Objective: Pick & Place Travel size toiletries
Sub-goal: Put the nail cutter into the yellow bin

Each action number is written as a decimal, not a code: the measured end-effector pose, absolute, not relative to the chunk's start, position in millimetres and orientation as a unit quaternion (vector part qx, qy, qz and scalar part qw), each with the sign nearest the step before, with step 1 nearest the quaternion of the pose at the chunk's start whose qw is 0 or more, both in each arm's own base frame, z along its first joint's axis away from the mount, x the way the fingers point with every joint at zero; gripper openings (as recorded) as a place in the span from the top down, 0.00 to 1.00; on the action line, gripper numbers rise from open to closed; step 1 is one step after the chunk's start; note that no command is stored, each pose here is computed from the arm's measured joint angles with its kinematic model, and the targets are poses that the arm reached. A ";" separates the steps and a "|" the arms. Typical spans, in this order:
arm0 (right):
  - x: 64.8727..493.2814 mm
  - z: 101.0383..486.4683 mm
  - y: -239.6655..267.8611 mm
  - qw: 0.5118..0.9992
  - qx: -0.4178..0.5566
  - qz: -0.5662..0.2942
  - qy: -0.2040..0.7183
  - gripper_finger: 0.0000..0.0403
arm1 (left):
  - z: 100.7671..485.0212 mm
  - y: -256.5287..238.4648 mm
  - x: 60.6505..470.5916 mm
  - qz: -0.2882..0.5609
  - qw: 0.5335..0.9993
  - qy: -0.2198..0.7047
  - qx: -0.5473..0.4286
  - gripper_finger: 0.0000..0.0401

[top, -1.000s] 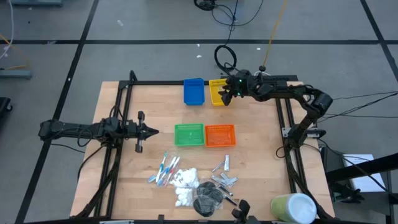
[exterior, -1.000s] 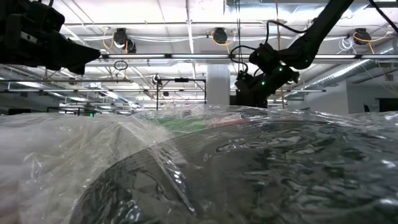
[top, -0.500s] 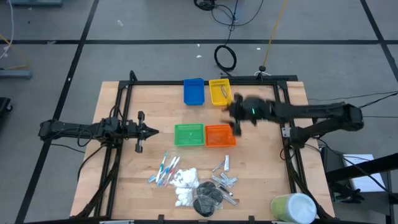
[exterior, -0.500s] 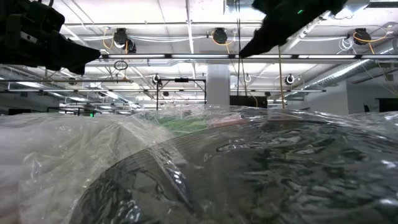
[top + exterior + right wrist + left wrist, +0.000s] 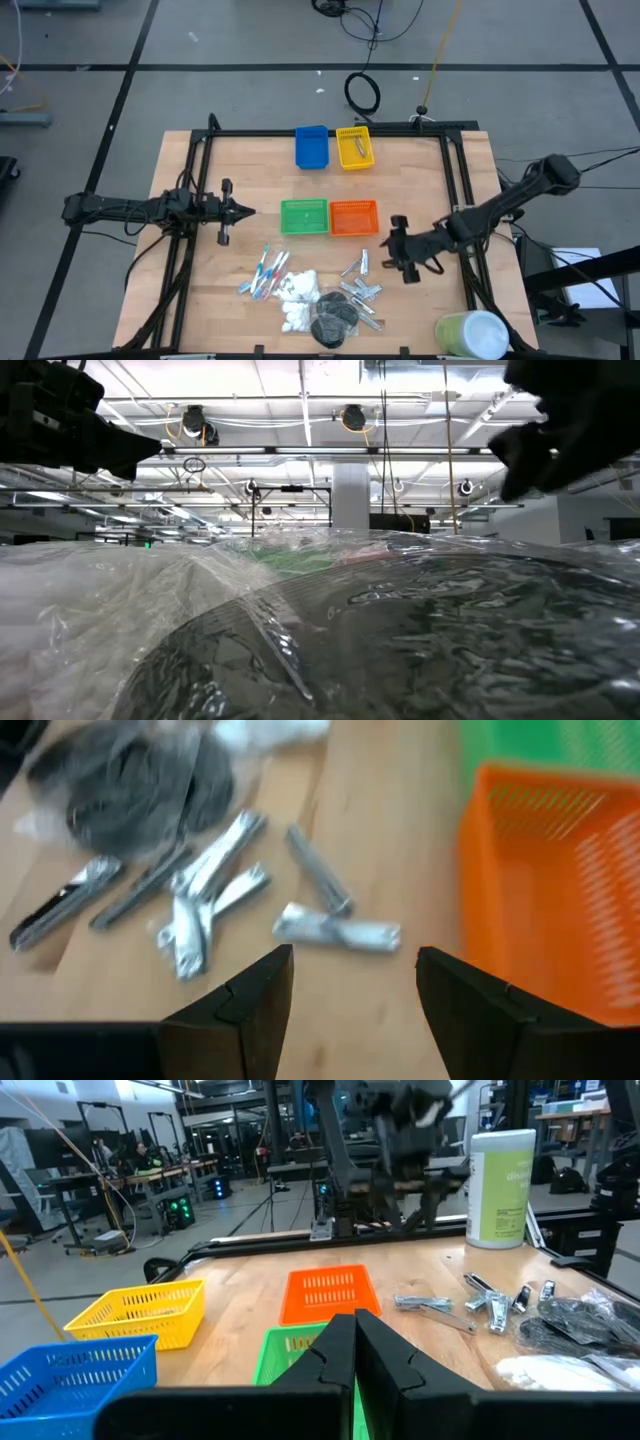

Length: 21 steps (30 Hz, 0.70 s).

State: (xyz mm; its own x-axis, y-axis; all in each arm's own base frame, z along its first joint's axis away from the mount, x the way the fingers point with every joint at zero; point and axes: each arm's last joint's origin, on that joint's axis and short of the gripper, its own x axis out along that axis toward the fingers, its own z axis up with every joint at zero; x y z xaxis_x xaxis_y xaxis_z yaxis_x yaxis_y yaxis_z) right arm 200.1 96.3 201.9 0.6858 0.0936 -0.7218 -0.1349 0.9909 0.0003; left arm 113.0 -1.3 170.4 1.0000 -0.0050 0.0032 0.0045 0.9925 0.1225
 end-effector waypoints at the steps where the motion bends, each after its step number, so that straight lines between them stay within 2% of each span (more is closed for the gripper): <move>1: 198.0 195.6 99.3 0.916 -0.022 0.065 0.395 0.50 | 170.4 -1.3 113.0 -0.002 0.998 -0.001 0.061 0.99; 10: 203.3 158.2 136.7 0.909 -0.028 0.113 0.401 0.48 | 170.6 -1.3 113.0 -0.002 0.998 -0.002 0.061 0.99; 21: 213.7 131.6 154.8 0.898 -0.008 0.141 0.417 0.32 | 170.6 -1.3 113.0 -0.002 0.998 -0.002 0.061 0.99</move>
